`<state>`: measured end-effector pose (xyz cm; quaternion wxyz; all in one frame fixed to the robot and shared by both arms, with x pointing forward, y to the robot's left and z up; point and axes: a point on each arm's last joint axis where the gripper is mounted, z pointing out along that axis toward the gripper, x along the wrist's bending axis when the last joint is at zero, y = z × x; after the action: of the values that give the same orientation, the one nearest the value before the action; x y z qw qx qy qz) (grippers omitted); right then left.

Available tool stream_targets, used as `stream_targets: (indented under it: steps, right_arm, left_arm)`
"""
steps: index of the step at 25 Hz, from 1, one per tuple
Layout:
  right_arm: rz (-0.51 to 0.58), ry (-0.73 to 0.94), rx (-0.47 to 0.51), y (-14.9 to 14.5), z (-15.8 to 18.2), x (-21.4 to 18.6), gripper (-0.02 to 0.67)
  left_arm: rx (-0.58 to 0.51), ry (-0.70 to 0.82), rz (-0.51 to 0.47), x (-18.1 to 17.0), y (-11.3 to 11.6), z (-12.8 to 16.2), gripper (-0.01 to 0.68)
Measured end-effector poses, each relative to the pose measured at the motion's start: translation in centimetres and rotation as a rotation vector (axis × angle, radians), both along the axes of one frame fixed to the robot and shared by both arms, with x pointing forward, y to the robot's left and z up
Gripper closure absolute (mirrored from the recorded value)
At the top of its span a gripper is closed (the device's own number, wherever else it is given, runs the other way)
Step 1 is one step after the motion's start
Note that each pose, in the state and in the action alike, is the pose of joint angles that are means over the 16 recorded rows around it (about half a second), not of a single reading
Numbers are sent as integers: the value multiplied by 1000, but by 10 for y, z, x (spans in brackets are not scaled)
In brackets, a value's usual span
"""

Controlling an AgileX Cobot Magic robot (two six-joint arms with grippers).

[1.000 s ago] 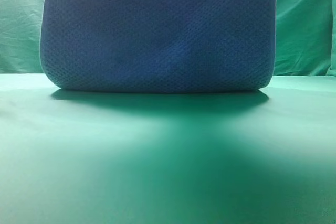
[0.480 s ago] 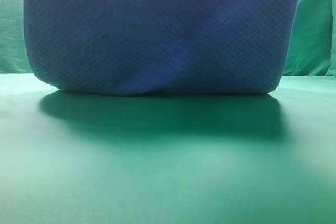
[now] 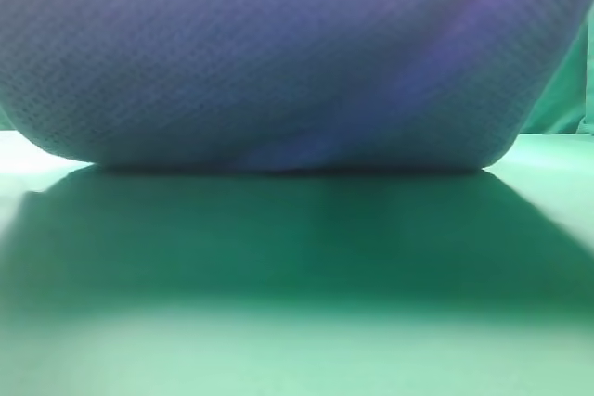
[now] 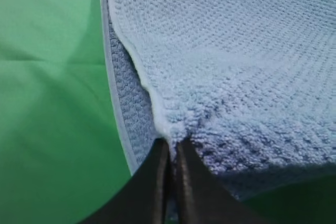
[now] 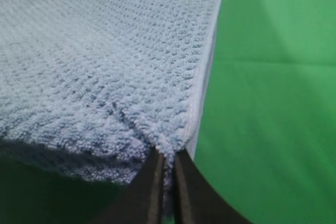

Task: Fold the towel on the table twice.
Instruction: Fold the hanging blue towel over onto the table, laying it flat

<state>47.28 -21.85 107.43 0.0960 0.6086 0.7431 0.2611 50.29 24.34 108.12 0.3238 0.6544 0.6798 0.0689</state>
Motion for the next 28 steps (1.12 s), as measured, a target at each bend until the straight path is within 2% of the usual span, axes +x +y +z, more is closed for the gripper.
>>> stream_targets:
  steps: [19,28]
  right_arm:
    - [-4,135,3,-14,-52,-61,649]
    - [-1,172,26,-18,-67,-84,649]
  left_arm:
    - [-85,159,-42,-76,0,-58,673]
    - [-102,204,-35,-94,1,-73,673]
